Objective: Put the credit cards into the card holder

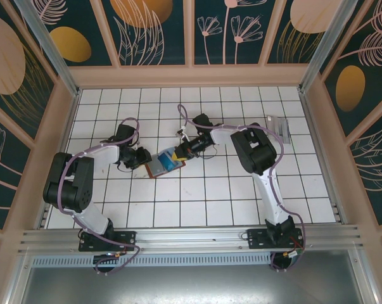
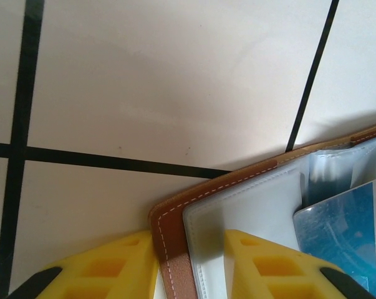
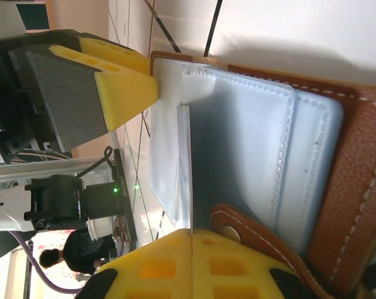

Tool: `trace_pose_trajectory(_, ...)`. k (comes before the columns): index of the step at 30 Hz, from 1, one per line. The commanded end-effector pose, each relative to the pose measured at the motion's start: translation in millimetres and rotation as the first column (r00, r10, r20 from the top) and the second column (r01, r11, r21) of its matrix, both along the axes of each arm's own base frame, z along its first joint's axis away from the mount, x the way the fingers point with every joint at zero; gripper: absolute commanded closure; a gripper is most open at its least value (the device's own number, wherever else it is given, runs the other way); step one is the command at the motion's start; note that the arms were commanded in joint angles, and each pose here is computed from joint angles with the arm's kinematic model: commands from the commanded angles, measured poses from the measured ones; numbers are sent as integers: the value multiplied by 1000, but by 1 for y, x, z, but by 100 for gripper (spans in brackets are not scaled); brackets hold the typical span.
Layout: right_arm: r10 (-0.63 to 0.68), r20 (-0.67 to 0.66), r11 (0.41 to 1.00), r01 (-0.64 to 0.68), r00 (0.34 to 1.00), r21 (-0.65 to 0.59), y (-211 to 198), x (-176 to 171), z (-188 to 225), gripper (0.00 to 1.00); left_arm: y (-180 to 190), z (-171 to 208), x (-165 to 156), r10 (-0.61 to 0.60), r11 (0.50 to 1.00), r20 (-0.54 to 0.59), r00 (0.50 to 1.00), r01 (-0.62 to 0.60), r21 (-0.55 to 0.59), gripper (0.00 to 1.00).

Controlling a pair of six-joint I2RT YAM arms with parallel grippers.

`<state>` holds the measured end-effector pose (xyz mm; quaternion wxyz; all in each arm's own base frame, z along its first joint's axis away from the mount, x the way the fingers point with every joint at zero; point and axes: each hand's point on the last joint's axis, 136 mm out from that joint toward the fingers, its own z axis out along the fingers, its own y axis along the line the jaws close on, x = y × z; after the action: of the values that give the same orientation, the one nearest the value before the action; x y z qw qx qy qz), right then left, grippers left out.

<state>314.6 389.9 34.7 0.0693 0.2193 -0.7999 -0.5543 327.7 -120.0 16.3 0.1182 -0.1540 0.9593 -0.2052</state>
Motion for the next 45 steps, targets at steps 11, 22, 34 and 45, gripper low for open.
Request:
trace_pose_trajectory(11, -94, 21, 980, 96, 995, -176, -10, 2, -13, 100, 5, -15, -3, -4, 999, -22, 1000, 5, 32, 67)
trace_pose_trajectory(22, -97, 23, 987, 99, 995, -126, -3, -1, 1, 100, 3, -14, -2, -10, 1000, -19, 1000, 10, 18, 65)
trace_pose_trajectory(34, 5, 2, 994, -5, 1000, -109, 16, -13, -6, 100, 4, -13, 0, -7, 1000, -13, 1000, 7, 23, 65)
trace_pose_trajectory(45, -38, 80, 994, 45, 996, -97, 21, 3, -11, 100, 1, -13, -1, -15, 1000, -16, 1000, 15, 8, 64)
